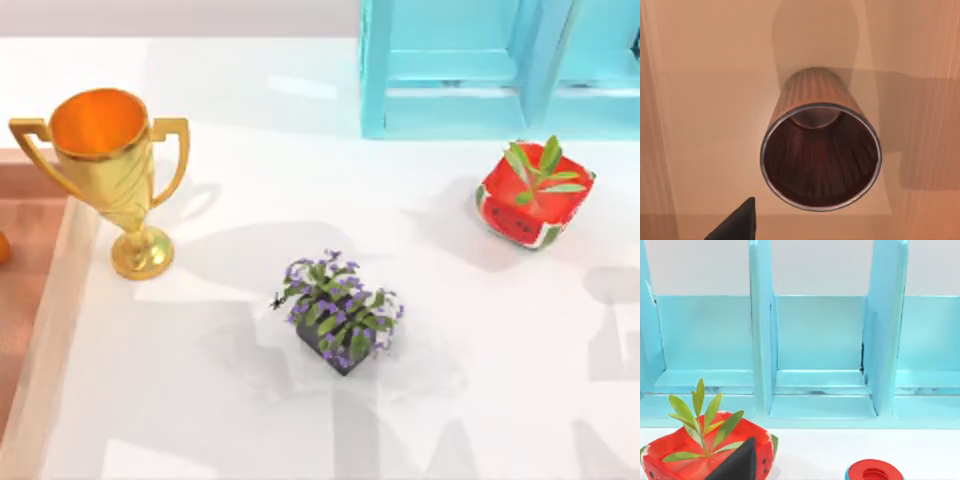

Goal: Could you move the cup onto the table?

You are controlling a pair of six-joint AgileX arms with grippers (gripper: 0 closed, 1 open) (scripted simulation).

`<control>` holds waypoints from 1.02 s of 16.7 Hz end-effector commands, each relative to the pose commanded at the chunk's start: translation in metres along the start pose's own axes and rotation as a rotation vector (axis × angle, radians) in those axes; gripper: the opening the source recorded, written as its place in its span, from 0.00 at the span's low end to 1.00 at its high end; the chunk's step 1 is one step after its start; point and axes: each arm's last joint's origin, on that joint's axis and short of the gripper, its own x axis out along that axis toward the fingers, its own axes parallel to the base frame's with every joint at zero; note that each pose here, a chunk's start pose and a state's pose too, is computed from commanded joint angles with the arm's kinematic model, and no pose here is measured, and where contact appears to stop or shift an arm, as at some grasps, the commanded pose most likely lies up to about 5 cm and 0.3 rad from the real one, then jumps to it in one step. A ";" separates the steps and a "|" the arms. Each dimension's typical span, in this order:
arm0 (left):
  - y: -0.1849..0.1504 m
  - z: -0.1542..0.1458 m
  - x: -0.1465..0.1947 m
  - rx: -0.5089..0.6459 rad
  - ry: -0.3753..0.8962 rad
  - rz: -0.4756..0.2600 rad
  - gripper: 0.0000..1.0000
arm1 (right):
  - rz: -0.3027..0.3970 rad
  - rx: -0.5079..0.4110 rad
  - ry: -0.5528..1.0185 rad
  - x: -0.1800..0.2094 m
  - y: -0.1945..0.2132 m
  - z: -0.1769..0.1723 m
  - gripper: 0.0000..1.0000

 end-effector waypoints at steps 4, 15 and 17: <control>0.001 0.001 0.048 0.000 -0.017 0.004 1.00 | 0.000 0.000 0.000 0.000 0.000 0.000 1.00; 0.000 -0.003 0.069 0.000 -0.004 0.001 0.70 | 0.000 0.000 0.000 0.000 0.000 0.000 1.00; 0.000 -0.003 0.069 0.000 -0.004 0.001 0.55 | 0.000 0.000 0.000 0.000 0.000 0.000 1.00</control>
